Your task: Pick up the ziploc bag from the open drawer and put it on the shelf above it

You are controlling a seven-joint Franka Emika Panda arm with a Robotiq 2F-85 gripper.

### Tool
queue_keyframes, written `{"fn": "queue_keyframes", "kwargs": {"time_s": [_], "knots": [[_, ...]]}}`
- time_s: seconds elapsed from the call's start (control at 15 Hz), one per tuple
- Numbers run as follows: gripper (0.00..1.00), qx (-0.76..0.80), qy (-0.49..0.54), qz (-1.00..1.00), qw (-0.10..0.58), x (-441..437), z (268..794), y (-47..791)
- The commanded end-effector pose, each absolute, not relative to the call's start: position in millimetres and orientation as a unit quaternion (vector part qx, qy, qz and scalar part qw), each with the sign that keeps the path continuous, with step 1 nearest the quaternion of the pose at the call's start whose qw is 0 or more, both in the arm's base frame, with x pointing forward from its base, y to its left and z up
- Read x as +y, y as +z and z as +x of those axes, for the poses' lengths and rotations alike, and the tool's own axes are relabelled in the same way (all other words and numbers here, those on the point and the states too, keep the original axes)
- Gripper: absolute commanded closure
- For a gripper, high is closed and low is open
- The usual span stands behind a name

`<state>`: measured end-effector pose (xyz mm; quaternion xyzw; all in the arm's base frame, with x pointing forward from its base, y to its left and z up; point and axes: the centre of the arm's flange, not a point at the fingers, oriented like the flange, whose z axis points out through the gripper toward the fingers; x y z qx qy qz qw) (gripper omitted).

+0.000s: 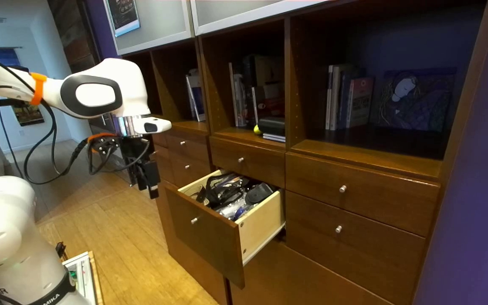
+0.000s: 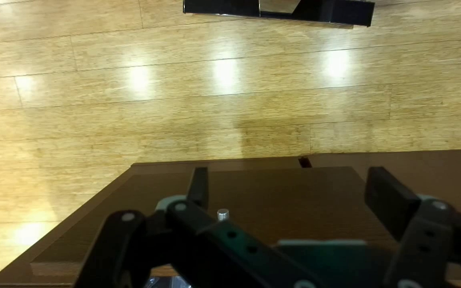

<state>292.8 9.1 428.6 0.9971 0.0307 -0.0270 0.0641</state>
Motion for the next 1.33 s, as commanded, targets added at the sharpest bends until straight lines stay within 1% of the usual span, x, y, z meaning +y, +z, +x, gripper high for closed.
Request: {"fn": "queue_keyframes", "kwargs": {"time_s": [0.0, 0.47, 0.93, 1.27], "knots": [[0.0, 0.04, -0.008, 0.997, 0.07, 16, 310, 442], [0.0, 0.029, 0.057, 0.996, 0.063, 7, 361, 490], [0.0, 0.012, 0.059, 0.995, 0.076, -26, 409, 459], [0.0, 0.029, 0.064, 0.991, 0.111, -44, 439, 427]]}}
